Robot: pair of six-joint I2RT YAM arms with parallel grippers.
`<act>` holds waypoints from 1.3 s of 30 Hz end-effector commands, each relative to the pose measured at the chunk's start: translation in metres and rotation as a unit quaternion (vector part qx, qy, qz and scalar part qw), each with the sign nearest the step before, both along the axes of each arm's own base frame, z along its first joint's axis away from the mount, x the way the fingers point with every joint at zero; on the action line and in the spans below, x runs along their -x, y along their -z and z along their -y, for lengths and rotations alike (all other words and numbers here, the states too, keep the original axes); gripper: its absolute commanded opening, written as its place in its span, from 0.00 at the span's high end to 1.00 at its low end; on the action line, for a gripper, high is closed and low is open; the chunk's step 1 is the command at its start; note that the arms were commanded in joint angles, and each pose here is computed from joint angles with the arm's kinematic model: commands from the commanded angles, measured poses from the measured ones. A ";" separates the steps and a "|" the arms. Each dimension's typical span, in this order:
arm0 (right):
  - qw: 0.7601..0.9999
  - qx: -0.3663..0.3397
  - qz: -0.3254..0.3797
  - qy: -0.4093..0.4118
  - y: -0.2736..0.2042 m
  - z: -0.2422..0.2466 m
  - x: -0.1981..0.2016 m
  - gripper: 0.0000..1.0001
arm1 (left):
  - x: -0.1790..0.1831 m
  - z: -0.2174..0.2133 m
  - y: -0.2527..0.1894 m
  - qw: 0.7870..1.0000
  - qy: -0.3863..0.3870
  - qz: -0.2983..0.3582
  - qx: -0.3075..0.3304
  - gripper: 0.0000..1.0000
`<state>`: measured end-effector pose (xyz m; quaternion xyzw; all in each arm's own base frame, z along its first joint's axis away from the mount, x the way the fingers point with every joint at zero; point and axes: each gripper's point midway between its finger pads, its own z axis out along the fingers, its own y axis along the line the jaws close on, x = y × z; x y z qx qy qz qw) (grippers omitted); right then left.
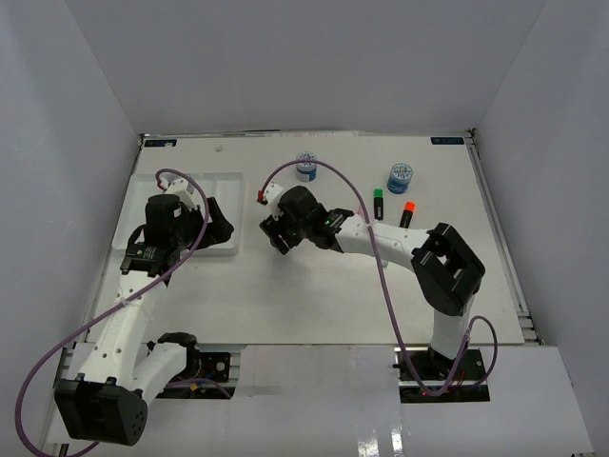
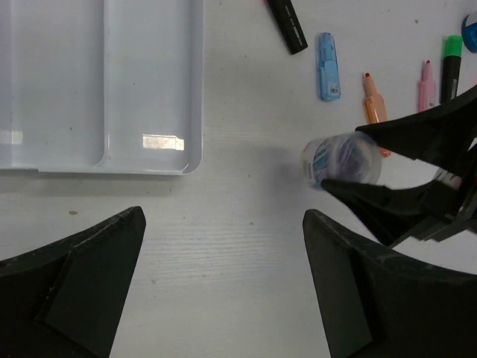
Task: Sort the stationery into containers
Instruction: Pick up the stationery from the center of the board, then place the stationery at the center of the board.
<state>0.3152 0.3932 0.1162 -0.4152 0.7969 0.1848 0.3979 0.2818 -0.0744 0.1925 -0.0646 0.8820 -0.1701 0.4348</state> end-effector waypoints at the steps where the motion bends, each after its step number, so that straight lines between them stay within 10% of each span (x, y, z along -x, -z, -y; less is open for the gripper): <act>1: 1.000 0.003 0.000 -0.018 0.011 -0.018 0.012 0.44 | 0.002 -0.002 -0.015 1.000 -0.005 0.015 -0.005 0.02; 19: 0.999 0.020 0.021 -0.046 0.002 -0.020 0.049 0.01 | 0.007 0.006 -0.002 1.000 0.011 -0.027 0.008 0.02; 39: 0.973 -0.069 0.072 0.207 -0.047 0.192 0.091 0.10 | -0.019 0.103 0.058 0.986 0.058 -0.127 -0.089 0.02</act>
